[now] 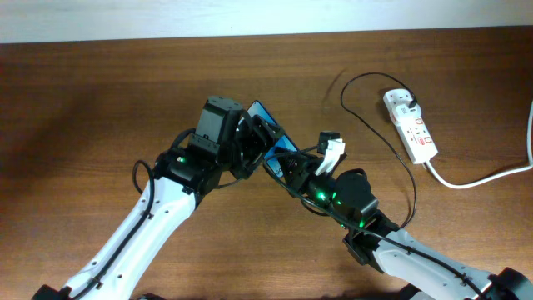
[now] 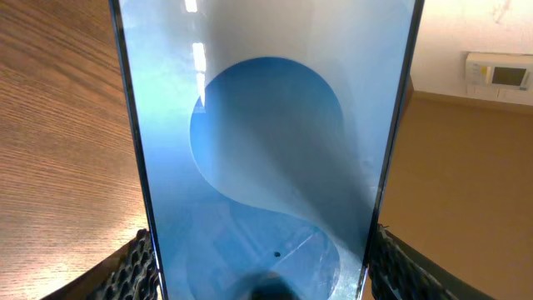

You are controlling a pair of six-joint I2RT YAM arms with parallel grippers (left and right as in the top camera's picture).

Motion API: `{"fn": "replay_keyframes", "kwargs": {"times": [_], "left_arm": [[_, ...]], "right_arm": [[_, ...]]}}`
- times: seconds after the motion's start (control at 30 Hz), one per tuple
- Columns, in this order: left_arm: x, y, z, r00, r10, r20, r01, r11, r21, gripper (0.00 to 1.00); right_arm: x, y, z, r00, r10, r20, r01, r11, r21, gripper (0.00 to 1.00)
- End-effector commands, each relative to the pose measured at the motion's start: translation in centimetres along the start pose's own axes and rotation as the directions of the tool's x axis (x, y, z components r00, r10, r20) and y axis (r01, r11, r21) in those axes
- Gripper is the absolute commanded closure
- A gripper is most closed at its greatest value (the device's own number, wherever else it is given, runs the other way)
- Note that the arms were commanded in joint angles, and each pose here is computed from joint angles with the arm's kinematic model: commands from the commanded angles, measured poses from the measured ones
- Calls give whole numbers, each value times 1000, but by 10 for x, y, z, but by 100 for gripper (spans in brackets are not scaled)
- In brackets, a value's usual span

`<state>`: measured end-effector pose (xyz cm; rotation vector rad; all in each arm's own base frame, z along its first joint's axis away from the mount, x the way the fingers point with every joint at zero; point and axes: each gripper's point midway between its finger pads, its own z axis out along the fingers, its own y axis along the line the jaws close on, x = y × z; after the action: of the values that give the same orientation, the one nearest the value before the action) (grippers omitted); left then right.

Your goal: Plug charger to phone and switch on socket

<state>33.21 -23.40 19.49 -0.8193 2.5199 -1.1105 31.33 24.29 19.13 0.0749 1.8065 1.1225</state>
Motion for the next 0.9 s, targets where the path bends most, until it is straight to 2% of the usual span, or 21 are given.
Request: {"fn": "replay_keyframes", "kwargs": {"times": [0.0,0.13,0.17,0.23,0.27,0.3,0.37,0.5,0.57,0.63,0.73,0.8,0.87], "left_arm": [[1,-17,-11,1000,16,9,-17,999,48,73],[1,-17,-11,1000,20,10,-21,999,48,58],[1,-17,-11,999,37,10,-37,998,48,45],[0,-17,-11,999,52,12,-53,997,48,32],[0,-19,-11,997,69,16,-70,996,53,21],[-1,-19,-11,996,82,21,-83,995,55,18],[-3,-22,-11,996,88,33,-90,994,64,0],[-11,-31,-12,993,97,74,-104,990,93,1],[-15,-38,-21,985,139,101,-151,982,118,1],[-25,-36,-42,962,228,152,-245,964,107,1],[-42,-16,-86,938,269,218,-285,957,45,1],[-47,15,-120,927,279,252,-274,960,-55,1],[-45,33,-147,909,300,288,-278,954,-115,1]], "right_arm": [[-3,15,1,1000,7,1,-7,998,-57,94],[-11,25,0,999,28,30,-25,995,-97,96],[-10,25,0,998,52,20,-49,994,-100,96],[-10,25,0,997,73,19,-71,992,-100,96],[-11,25,0,994,105,19,-103,989,-103,96],[-12,27,0,993,116,22,-113,988,-109,96],[-17,32,-1,989,140,36,-134,982,-134,96],[-20,34,-2,973,231,31,-224,964,-145,96],[-22,31,-2,953,303,25,-297,945,-139,96],[-30,23,-3,896,444,31,-437,890,-133,96],[-35,16,-5,797,604,-17,-601,788,-133,96],[-25,6,-5,686,722,-87,-728,682,-71,96],[-14,9,-8,661,733,-164,-747,664,-41,96]]}}
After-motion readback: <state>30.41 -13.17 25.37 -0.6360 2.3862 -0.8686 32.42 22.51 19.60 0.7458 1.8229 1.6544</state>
